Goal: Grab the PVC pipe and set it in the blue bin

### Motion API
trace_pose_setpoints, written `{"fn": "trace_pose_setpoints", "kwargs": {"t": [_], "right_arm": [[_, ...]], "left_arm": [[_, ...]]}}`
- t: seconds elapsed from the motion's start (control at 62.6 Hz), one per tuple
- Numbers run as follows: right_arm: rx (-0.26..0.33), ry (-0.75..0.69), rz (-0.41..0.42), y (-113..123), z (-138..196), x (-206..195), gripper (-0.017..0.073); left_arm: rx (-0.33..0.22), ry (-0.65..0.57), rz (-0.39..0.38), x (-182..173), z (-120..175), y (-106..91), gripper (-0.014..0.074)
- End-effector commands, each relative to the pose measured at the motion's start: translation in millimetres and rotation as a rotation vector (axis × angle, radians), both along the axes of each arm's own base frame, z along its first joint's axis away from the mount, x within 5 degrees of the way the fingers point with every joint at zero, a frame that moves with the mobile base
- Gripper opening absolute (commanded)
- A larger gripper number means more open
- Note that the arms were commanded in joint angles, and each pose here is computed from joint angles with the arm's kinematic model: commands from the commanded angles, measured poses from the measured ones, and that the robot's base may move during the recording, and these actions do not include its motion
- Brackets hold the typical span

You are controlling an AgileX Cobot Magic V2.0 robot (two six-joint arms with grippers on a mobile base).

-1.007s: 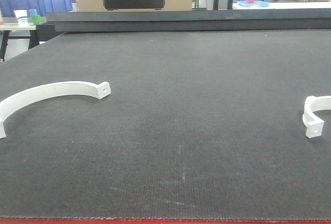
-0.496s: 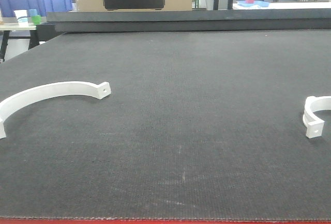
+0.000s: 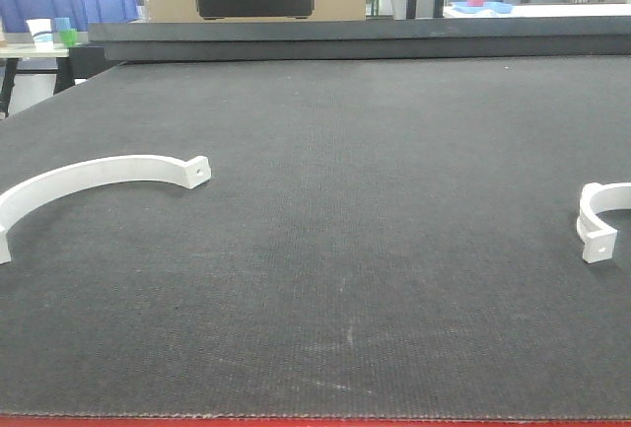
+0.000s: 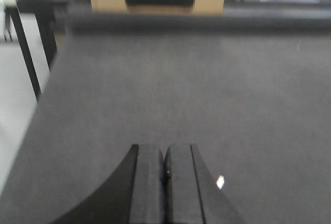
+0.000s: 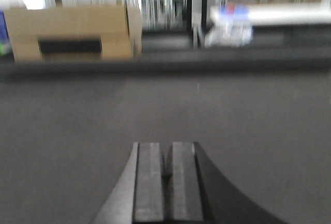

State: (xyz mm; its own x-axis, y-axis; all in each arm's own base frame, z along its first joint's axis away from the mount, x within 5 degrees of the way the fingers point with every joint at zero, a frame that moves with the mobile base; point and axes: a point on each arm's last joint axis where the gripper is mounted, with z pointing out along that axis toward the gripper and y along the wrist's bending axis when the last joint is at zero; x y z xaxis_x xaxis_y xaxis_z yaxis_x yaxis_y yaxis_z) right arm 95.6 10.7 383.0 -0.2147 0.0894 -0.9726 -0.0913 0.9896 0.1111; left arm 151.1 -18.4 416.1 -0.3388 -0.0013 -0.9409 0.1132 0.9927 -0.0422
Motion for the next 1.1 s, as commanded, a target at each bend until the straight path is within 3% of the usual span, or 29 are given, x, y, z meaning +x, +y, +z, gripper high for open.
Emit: {"fn": "trace_pose_setpoints", "kwargs": {"t": [0.0,0.144,0.32,0.496,0.735,0.895,1.087], "right_arm": [[0.009,0.189,0.014,2.9,-12.7,21.5,-0.0168],[-0.007,0.433,0.023,5.3,-40.6,53.6,-0.0168],[-0.015,0.597,0.024,7.0,-65.2,81.2,-0.0168],[-0.013,0.603,0.016,7.4,-74.9,99.9,-0.0168],[-0.006,0.593,0.013,7.8,-76.5,104.8,-0.0168],[0.061,0.547,0.015,10.7,-72.8,107.9,-0.0168],[0.094,0.562,0.036,15.5,-65.8,113.9,-0.0155]], "left_arm": [[-0.015,0.085,-0.012,11.8,-8.0,-3.6,-0.0111],[-0.008,0.220,-0.014,36.9,-28.3,-7.1,-0.0111],[0.002,0.308,-0.012,57.9,-48.8,-9.5,-0.0111],[0.000,0.373,-0.010,70.5,-72.7,-11.3,-0.0111],[-0.045,0.405,-0.006,77.8,-99.1,-14.1,-0.0111],[-0.057,0.405,-0.006,77.7,-100.7,-14.6,-0.0111],[-0.056,0.410,-0.006,77.4,-101.0,-14.6,-0.0111]]}}
